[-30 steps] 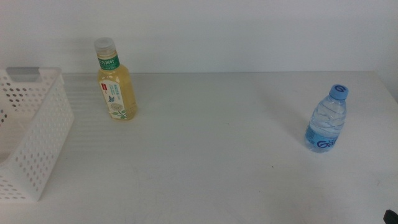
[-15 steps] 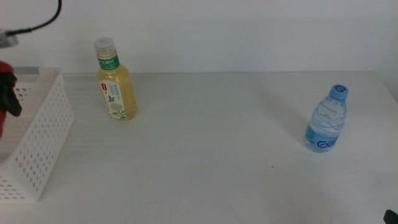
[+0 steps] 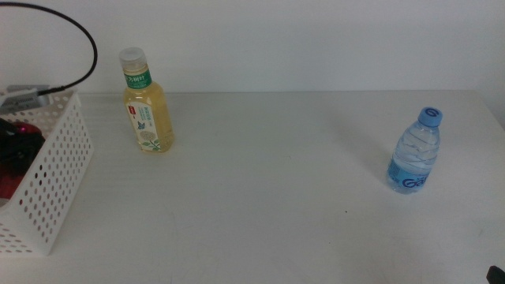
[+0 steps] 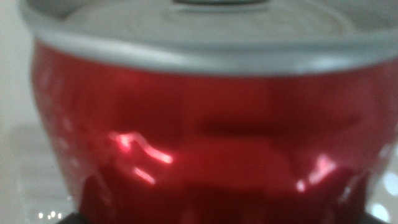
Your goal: Use arms to grab the bottles and put them into the dustbin to the left of the table.
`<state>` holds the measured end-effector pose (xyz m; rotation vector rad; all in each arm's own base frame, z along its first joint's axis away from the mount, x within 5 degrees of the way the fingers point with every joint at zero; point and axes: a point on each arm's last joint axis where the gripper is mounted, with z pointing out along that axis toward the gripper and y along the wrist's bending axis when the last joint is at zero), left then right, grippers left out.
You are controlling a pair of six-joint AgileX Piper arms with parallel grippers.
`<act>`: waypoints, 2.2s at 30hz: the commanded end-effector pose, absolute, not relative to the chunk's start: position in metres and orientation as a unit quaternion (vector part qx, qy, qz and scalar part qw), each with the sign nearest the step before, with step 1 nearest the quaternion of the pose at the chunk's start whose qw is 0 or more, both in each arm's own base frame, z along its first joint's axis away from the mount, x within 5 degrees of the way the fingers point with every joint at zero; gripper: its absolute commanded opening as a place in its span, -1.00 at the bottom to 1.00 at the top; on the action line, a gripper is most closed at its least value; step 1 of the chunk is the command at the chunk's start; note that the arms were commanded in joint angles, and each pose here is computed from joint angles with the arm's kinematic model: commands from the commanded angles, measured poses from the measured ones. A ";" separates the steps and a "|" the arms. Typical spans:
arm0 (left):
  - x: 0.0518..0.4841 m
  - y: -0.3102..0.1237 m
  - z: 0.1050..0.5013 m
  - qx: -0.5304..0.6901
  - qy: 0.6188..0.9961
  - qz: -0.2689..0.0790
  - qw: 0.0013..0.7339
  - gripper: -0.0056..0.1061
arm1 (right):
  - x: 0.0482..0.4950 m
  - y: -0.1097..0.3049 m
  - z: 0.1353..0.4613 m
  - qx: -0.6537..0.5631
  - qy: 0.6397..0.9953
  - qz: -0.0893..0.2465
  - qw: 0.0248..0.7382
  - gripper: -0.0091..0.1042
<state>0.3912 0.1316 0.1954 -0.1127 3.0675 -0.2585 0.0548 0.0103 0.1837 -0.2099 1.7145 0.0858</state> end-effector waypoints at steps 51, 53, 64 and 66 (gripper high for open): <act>0.225 -0.035 0.387 0.071 0.900 -0.018 0.430 0.40 | 0.054 0.009 0.194 -0.091 0.719 0.031 0.688 0.39; 0.220 -0.038 0.371 0.069 0.889 -0.029 0.451 0.40 | 0.054 0.009 0.194 -0.091 0.719 0.031 0.688 0.39; 0.195 -0.038 0.284 0.039 0.811 -0.083 0.578 0.40 | 0.054 0.009 0.194 -0.091 0.719 0.031 0.688 0.39; 0.192 -0.037 0.272 0.033 0.802 -0.088 0.589 0.40 | 0.054 0.009 0.194 -0.091 0.719 0.031 0.688 0.39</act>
